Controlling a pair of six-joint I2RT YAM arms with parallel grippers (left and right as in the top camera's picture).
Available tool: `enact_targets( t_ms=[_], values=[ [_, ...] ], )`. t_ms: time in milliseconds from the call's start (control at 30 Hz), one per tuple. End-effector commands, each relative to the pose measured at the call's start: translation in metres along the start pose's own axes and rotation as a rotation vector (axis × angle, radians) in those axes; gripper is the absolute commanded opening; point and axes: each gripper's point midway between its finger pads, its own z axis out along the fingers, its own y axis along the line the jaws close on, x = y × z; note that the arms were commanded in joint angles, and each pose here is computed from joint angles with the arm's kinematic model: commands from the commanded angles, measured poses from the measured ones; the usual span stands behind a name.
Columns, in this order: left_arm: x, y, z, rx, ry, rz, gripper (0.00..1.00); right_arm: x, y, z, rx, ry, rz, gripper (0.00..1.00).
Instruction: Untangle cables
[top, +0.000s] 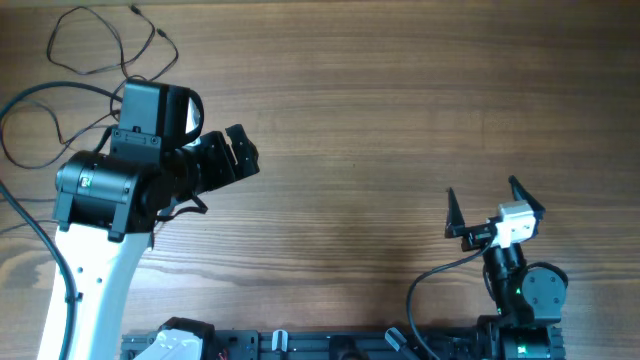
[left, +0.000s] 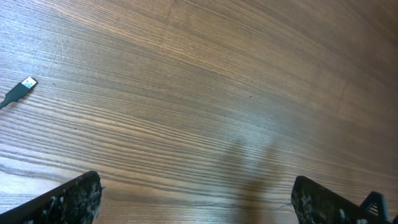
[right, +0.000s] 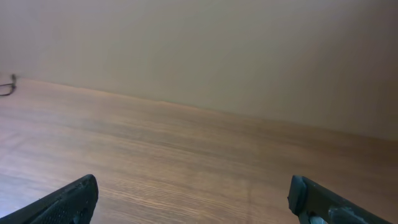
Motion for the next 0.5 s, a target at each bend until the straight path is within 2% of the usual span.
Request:
enact_targets(
  t_ms=[0,467],
  values=[
    [0.0006,-0.0021,-0.003,0.012,-0.008,0.026,1.0,0.0028,-0.0154,-0.0013,0.088,0.004,0.052,1.0],
    [0.0006,-0.0021,-0.003,0.012,-0.008,0.026,1.0,0.0026,-0.0186,-0.0016,0.107,0.004,0.041,1.0]
  ],
)
